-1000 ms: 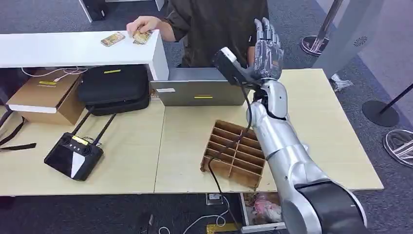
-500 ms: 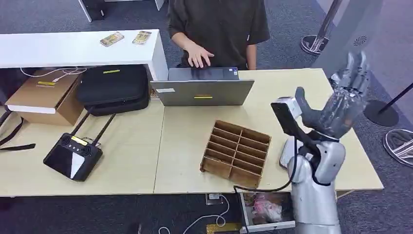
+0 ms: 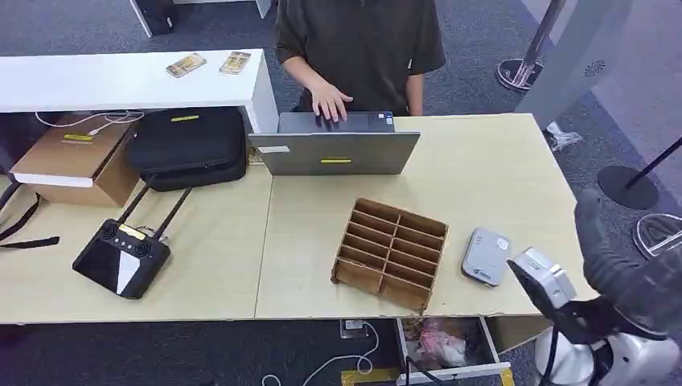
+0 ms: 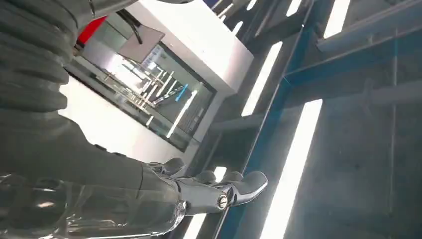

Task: Pass the card to the sensor for recognition and then transmit it.

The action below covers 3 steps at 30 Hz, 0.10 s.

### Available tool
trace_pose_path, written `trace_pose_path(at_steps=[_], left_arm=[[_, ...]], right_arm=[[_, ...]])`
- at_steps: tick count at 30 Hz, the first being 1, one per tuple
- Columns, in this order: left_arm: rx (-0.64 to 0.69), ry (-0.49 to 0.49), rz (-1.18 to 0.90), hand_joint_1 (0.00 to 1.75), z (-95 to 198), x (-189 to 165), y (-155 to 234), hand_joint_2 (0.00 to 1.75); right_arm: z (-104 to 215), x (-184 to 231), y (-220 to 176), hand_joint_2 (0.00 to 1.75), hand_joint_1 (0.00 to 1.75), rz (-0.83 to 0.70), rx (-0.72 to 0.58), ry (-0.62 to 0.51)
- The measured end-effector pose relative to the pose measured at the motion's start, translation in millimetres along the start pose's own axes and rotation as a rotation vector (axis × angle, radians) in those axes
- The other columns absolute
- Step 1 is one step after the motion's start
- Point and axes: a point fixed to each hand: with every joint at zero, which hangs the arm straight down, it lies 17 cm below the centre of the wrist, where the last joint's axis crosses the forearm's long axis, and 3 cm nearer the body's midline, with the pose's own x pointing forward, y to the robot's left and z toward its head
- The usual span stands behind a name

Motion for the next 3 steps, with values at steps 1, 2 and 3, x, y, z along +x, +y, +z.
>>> trace_pose_path(at_steps=[1,2,3], left_arm=[[0.003,0.001,0.007,0.0,0,-1,2,0.0],[0.005,0.001,0.013,0.0,-1,-1,3,0.0],[0.011,-0.004,0.015,0.0,-1,-1,5,0.0]], right_arm=[[-1,-2,-8,1.75,0.0,-0.003,-0.015,0.003],[0,-4,-14,1.75,0.0,-0.011,-0.024,0.006],[4,-6,-20,1.75,0.0,-0.028,-0.029,0.016]])
